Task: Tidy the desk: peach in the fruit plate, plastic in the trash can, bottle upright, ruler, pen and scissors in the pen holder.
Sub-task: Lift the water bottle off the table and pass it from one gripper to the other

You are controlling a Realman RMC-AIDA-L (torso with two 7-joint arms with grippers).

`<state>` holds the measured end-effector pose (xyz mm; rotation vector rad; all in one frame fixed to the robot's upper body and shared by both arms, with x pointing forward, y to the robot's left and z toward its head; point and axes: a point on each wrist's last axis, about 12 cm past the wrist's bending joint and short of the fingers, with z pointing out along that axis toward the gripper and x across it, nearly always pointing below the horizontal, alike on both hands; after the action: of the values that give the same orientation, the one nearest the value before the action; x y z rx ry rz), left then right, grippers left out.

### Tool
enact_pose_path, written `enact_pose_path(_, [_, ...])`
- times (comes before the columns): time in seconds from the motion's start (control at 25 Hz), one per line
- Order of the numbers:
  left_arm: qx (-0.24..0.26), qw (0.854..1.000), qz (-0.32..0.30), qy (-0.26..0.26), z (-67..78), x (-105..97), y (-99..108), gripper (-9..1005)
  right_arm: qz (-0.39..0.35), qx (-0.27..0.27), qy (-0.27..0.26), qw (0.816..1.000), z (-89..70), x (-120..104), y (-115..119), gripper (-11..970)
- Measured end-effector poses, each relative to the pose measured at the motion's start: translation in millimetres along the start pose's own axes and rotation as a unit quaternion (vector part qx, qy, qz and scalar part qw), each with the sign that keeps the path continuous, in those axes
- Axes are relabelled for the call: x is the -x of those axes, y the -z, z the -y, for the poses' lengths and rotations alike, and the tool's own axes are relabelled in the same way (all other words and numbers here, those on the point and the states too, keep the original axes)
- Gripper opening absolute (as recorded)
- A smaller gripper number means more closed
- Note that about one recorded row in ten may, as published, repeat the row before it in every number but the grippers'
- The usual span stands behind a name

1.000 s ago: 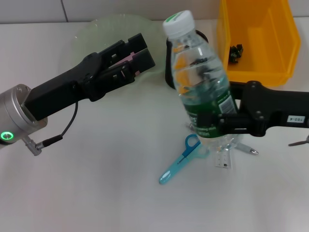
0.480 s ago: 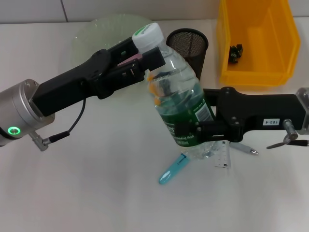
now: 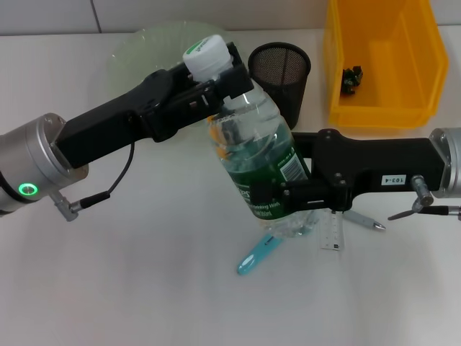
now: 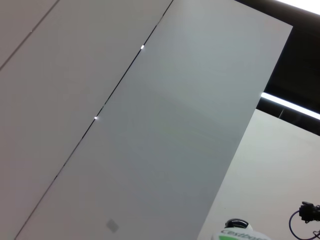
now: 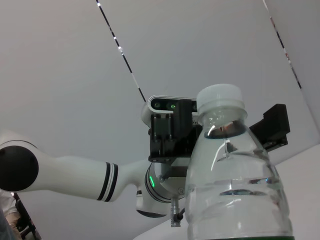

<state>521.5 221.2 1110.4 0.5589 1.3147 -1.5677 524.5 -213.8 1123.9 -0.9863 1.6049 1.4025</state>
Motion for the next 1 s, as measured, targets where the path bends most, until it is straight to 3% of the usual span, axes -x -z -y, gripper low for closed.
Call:
enact_pose_path(0.08, [-0.001,1.0,-0.002,0.0,-0.3,0.0,-1.1,793,-0.001,0.001,-0.001,1.0,0.1,-0.1,-0.8,765])
enact_pose_path(0.32, [-0.005,1.0,0.0,0.0,0.3,0.1,-1.9,568,-0.004,0.005,0.001,1.0,-0.1,-0.7,-2.7,765])
enact_pose_path(0.76, [-0.016,1.0,-0.002,0.003,2.0,0.8,-2.9,425,0.006,0.019,-0.01,1.0,-0.8,-3.2,-4.0,775])
enact_pose_path(1.0, [-0.021,1.0,-0.013,0.004,2.1,2.1,-3.8,426,-0.031,0.024,-0.013,0.999,-1.9,2.3,-7.9,783])
